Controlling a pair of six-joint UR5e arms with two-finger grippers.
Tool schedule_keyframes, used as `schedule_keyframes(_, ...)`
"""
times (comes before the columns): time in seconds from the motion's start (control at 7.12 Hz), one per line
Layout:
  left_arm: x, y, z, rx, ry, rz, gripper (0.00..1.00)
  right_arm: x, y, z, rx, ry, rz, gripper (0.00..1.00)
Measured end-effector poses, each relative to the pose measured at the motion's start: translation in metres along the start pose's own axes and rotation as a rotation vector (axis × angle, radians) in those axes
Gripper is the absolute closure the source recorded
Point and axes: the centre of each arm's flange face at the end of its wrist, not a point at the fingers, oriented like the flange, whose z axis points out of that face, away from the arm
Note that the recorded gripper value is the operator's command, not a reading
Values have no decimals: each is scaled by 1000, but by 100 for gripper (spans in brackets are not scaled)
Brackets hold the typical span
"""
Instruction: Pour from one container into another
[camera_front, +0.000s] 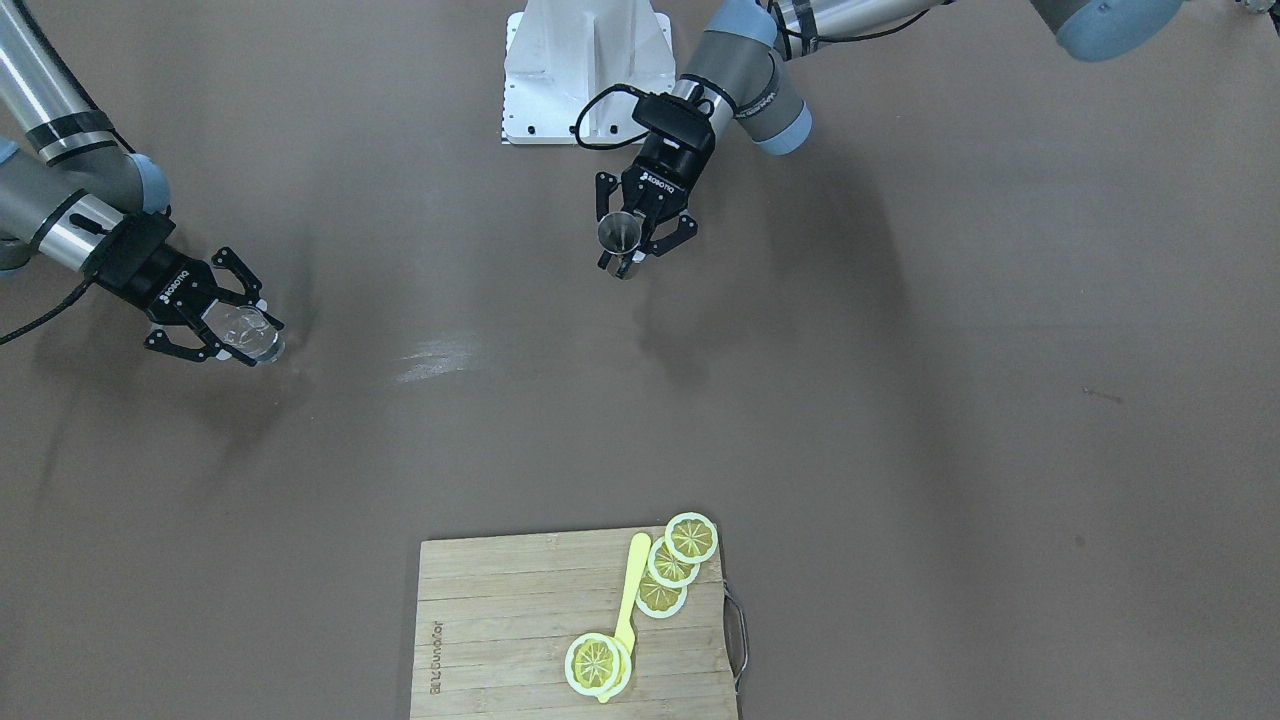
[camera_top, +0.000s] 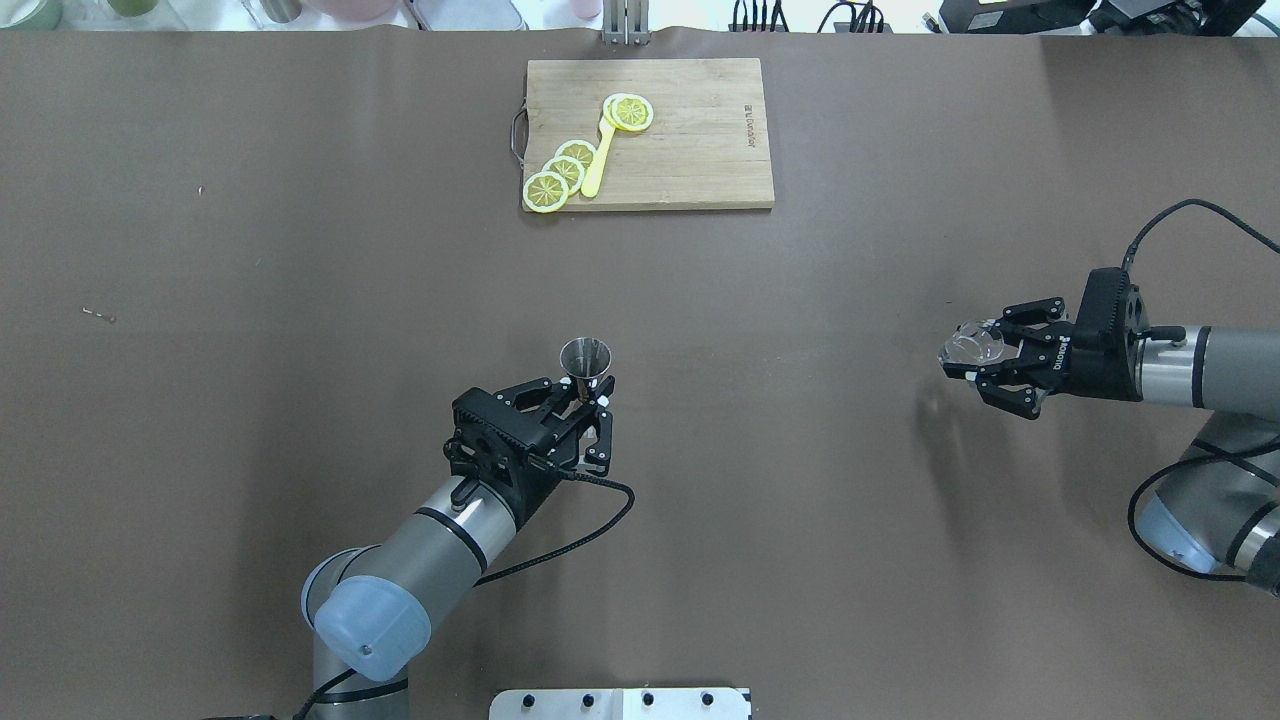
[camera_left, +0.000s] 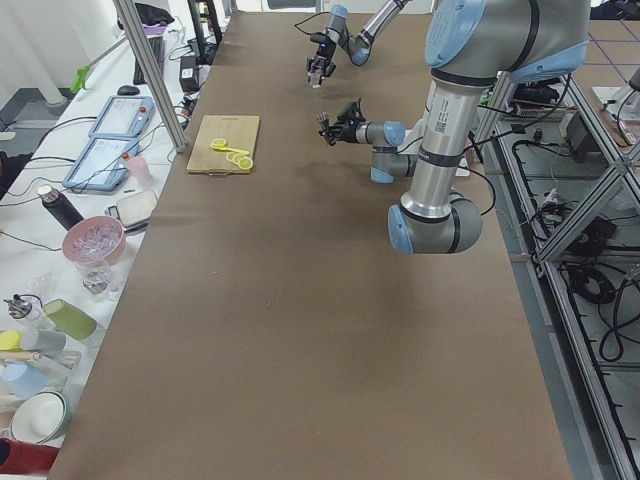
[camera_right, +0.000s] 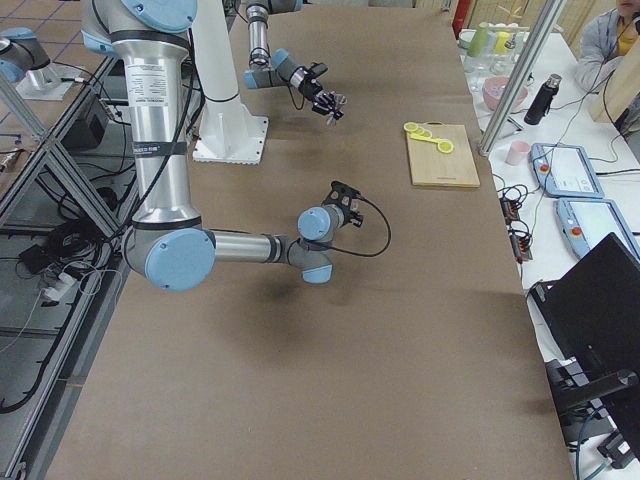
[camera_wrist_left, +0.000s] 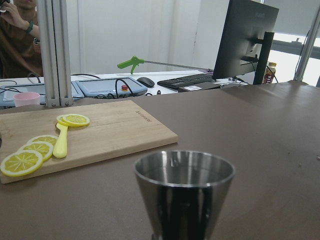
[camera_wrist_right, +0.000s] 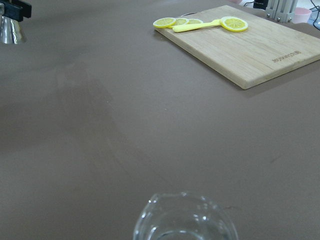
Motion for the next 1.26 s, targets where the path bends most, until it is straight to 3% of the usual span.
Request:
schedule_keyframes(0.56,4,-8,1,15,20,25,100,5,-29,-6,-26,-35,9,100)
schedule_keyframes(0.98,2,-33,9,25,155,135,100,9,-31,-9,-26,-30,9,100)
schedule_keyframes(1.26,1,-53,20,27,222,158,100,10,-29,-8,-33,-35,12,100)
